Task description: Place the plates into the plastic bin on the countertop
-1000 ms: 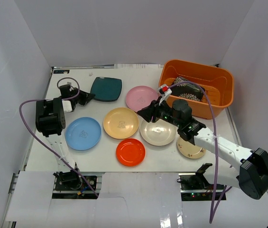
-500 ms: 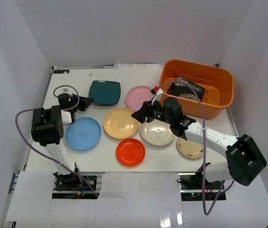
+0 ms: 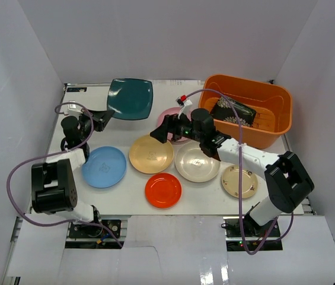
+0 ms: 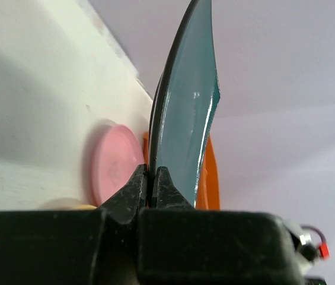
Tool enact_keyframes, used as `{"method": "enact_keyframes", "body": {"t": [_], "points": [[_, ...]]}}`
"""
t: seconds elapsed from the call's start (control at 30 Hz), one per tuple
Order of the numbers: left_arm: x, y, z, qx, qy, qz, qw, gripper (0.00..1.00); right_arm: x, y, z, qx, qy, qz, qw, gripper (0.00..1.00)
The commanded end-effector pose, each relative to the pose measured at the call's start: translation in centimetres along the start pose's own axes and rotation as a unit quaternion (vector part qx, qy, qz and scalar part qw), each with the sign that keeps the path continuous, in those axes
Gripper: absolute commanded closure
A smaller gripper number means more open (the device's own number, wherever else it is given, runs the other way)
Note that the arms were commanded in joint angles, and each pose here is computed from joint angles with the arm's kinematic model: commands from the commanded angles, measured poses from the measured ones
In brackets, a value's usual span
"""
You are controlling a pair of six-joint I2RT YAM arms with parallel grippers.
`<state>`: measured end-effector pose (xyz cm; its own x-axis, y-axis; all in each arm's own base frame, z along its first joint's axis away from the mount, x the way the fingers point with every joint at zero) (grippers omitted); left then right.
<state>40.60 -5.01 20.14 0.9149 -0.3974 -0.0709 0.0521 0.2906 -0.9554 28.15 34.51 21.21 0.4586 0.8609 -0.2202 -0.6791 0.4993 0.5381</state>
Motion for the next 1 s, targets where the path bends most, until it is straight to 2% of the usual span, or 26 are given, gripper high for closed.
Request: {"method": "enact_keyframes", "body": {"t": [0.0, 0.07, 0.23, 0.37, 0.47, 0.57, 0.6, 0.67, 0.7, 0.77, 0.8, 0.83, 0.87, 0.97], "points": [[-2.5, -5.0, -2.0, 0.015, 0.041, -0.079, 0.996, 1.00, 1.0, 0.5, 3.9, -0.017, -0.045, -0.014, 0.999, 0.04], [-3.6, -5.7, -3.0, 0.019, 0.056, -0.087, 0.994, 1.00, 1.4, 0.7, 5.7, -0.026, -0.053, -0.013, 0.998, 0.05], [-6.2, -7.5, -5.9, 0.018, 0.104, -0.125, 0.987, 1.00, 2.0, -0.5, 6.7, -0.017, -0.059, -0.035, 0.998, 0.05], [-8.2, -9.3, -7.3, 0.036, 0.124, -0.159, 0.979, 1.00, 1.7, -1.5, 6.5, -0.009, -0.066, -0.060, 0.996, 0.00], [-9.0, -10.0, -7.8, 0.050, 0.133, -0.171, 0.975, 1.00, 1.1, -1.3, 6.5, -0.004, -0.072, -0.060, 0.996, 0.12], [-9.4, -10.1, -8.3, 0.047, 0.140, -0.178, 0.973, 1.00, 0.4, -0.8, 6.4, 0.006, -0.087, -0.049, 0.995, 0.28], [-9.5, -10.1, -8.4, 0.046, 0.143, -0.179, 0.972, 1.00, 0.2, -0.9, 6.1, 0.010, -0.087, -0.048, 0.995, 0.42], [-9.8, -10.0, -8.8, 0.047, 0.144, -0.182, 0.971, 1.00, -0.4, -0.5, 6.5, 0.013, -0.097, -0.046, 0.994, 0.57], [-9.8, -10.0, -8.9, 0.049, 0.144, -0.182, 0.971, 1.00, -0.6, -0.4, 6.4, 0.020, -0.097, -0.044, 0.994, 0.69], [-9.7, -9.3, -9.0, 0.056, 0.144, -0.169, 0.973, 1.00, -1.3, -0.2, 7.2, 0.028, -0.110, -0.040, 0.993, 0.81], [-9.9, -9.5, -9.0, 0.063, 0.144, -0.169, 0.973, 0.95, -1.6, 0.0, 7.4, 0.032, -0.116, -0.037, 0.992, 0.88], [-9.9, -9.4, -9.1, 0.068, 0.144, -0.167, 0.973, 0.87, -1.8, 0.0, 7.6, 0.034, -0.119, -0.038, 0.992, 0.90], [-10.0, -9.5, -9.2, 0.072, 0.148, -0.167, 0.972, 0.66, -2.4, 0.2, 8.3, 0.032, -0.128, -0.035, 0.991, 0.92], [-10.4, -9.8, -9.9, 0.088, 0.171, -0.172, 0.966, 0.37, -3.8, 0.2, 10.2, 0.029, -0.149, -0.031, 0.988, 0.92]]}}
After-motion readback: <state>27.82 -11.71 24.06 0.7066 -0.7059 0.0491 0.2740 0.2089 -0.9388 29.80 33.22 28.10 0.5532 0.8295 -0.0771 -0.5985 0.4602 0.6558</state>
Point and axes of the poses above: each gripper's point midway between its finger pads, its own x axis out along the fingers, its own y axis along the line the jaws close on, z = x × y, the point moved 3 cm from there along -x, back along the fingers, and after that the axes turned 1 degree about -x, right-handed, at the moved point
